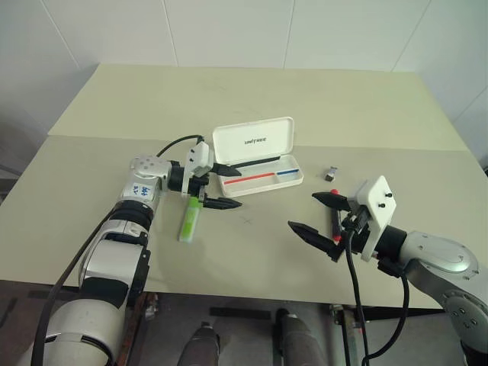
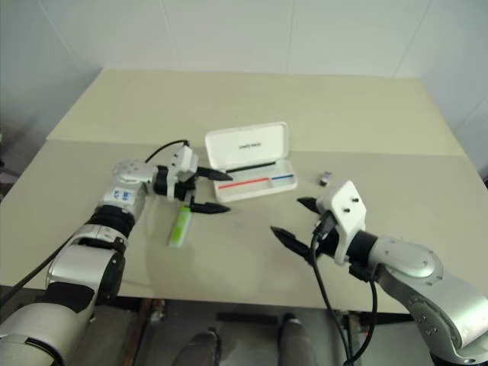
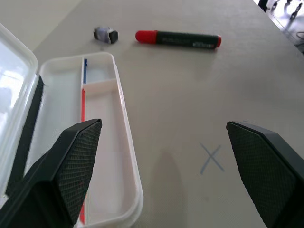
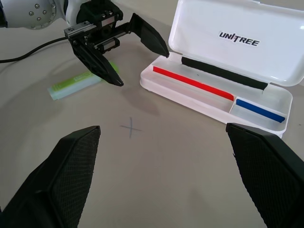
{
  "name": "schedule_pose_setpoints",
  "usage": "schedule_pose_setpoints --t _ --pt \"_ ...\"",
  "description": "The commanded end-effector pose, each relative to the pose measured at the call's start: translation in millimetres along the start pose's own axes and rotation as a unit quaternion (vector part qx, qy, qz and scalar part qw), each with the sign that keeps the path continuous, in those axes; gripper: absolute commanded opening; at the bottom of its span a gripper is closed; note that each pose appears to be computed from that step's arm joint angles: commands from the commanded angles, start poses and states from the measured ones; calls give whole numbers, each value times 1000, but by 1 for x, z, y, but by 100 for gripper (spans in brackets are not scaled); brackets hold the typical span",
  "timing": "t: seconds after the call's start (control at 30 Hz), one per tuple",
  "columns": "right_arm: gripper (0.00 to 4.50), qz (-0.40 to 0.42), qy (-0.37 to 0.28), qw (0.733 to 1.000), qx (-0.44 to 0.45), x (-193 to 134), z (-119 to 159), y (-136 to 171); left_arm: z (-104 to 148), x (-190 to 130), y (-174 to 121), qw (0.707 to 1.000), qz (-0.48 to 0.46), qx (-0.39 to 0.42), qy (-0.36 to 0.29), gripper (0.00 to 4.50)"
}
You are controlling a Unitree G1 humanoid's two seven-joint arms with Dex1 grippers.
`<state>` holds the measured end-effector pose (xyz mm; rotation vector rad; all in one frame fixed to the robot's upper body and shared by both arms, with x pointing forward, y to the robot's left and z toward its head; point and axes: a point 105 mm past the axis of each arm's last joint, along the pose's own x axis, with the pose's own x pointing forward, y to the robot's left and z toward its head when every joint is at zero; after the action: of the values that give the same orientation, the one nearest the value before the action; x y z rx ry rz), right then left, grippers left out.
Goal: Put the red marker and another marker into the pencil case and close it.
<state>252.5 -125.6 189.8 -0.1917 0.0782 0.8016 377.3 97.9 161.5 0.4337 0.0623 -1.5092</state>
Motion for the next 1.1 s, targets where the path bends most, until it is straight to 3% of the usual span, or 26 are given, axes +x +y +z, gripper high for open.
schedule_pose_setpoints --t 0.03,0.4,0.77,0.87,1.1 --pt "450 -15 -28 999 -21 -5 12 0 8 -1 3 1000 -19 14 18 449" --pt "450 -21 -28 999 -22 -7 12 -1 -6 11 4 998 -13 -4 61 449" --pt "450 -23 -27 999 -27 -8 14 -5 -36 13 5 984 1 -15 177 449" --pt "450 -22 -27 999 -28 -9 15 -6 -41 14 6 979 4 -2 202 395" --pt "450 -19 -26 999 -33 -8 17 -9 -31 16 9 984 10 -6 179 160"
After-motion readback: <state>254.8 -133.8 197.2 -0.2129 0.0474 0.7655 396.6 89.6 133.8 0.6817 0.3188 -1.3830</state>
